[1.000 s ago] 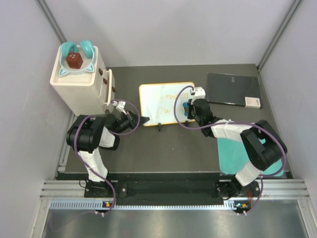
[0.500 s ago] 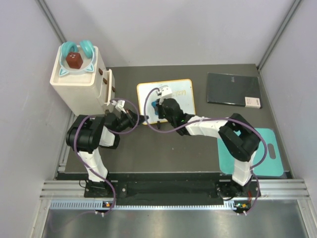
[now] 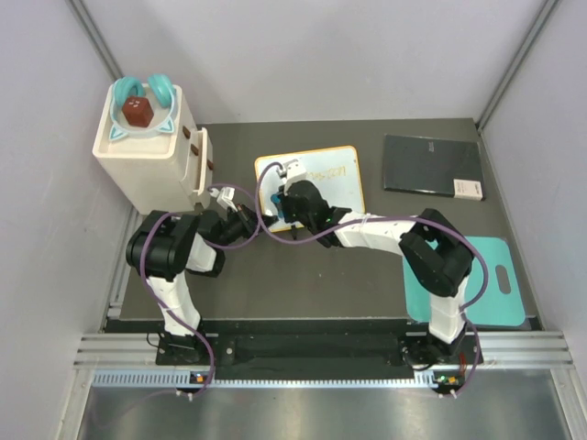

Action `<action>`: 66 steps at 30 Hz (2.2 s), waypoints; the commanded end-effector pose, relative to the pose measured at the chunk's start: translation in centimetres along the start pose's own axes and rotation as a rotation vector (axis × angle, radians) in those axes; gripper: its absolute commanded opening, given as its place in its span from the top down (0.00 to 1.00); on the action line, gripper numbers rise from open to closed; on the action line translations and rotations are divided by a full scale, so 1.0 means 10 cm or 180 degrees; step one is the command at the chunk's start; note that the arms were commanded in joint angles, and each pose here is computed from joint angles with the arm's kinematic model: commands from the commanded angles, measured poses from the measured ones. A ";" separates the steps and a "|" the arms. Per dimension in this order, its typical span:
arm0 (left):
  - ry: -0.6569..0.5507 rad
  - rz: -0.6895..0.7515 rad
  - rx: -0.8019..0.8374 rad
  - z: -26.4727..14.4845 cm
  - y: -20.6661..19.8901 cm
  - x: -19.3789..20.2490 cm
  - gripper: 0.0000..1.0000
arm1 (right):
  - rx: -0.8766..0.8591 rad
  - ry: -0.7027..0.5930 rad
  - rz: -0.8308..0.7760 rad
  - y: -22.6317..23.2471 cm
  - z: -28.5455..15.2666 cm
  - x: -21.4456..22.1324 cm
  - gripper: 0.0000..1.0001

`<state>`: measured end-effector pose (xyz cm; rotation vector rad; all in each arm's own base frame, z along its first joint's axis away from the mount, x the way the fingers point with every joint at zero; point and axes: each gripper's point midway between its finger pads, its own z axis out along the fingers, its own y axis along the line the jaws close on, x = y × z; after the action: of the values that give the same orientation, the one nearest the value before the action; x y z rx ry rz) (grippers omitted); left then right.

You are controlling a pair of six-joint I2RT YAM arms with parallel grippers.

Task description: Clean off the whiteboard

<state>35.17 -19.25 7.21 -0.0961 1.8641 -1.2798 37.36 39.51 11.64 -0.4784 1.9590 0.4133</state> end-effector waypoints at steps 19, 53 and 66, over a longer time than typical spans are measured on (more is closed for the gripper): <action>0.0336 -0.0410 -0.0740 -0.17 0.54 0.49 1.00 | 0.0445 0.0777 0.0063 -0.72 -0.16 0.89 1.00; 0.0395 -0.0473 -0.0744 -0.21 0.57 0.59 1.00 | 0.0951 0.0457 0.0952 -2.30 -0.33 0.29 1.00; 0.0431 -0.0475 -0.0724 -0.20 0.56 0.61 1.00 | 0.0829 0.0332 0.0787 -2.27 -0.28 -0.06 1.00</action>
<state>34.09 -19.93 6.10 -0.0972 1.8934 -1.3136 45.36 18.80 10.59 -0.0785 2.1804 0.2945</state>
